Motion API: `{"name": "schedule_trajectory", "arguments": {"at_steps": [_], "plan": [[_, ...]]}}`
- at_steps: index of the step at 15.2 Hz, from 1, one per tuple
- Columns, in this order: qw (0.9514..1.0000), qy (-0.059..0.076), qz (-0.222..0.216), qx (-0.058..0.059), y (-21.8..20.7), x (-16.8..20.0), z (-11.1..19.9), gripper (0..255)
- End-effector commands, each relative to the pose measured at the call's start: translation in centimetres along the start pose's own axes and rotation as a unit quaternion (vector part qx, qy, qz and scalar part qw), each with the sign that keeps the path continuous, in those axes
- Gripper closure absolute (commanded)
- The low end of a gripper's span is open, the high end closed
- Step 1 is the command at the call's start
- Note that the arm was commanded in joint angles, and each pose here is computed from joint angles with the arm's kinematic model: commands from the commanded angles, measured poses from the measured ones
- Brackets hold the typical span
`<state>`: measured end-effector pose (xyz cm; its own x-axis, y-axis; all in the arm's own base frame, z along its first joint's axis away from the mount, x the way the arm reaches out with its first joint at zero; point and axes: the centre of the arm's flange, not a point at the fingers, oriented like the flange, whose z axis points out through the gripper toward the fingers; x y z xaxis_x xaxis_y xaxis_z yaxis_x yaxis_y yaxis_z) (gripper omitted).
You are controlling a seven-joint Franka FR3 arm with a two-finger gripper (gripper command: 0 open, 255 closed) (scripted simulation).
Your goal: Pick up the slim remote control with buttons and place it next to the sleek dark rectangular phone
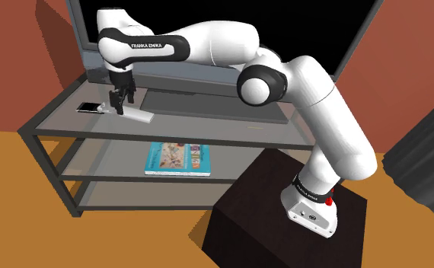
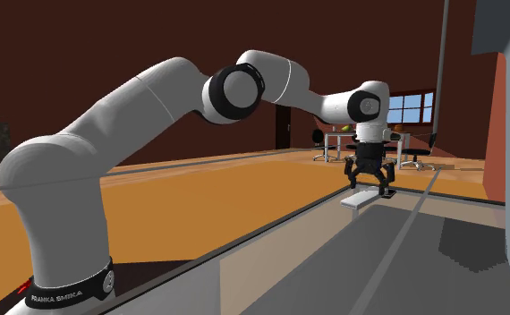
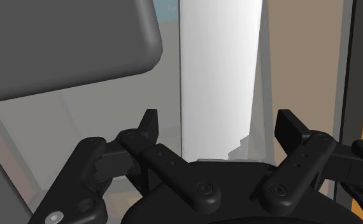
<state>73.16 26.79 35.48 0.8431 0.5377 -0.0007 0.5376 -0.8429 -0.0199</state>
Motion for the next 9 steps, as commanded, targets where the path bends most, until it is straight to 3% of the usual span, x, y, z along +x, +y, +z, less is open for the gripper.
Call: {"name": "schedule_trajectory", "arguments": {"at_steps": [1, 9], "plan": [[1.0, 0.0, 0.0, 0.0, -0.2, 0.1, -2.4, 0], [1.0, 0.0, 0.0, 0.0, -0.2, 0.1, -3.4, 0]]}}
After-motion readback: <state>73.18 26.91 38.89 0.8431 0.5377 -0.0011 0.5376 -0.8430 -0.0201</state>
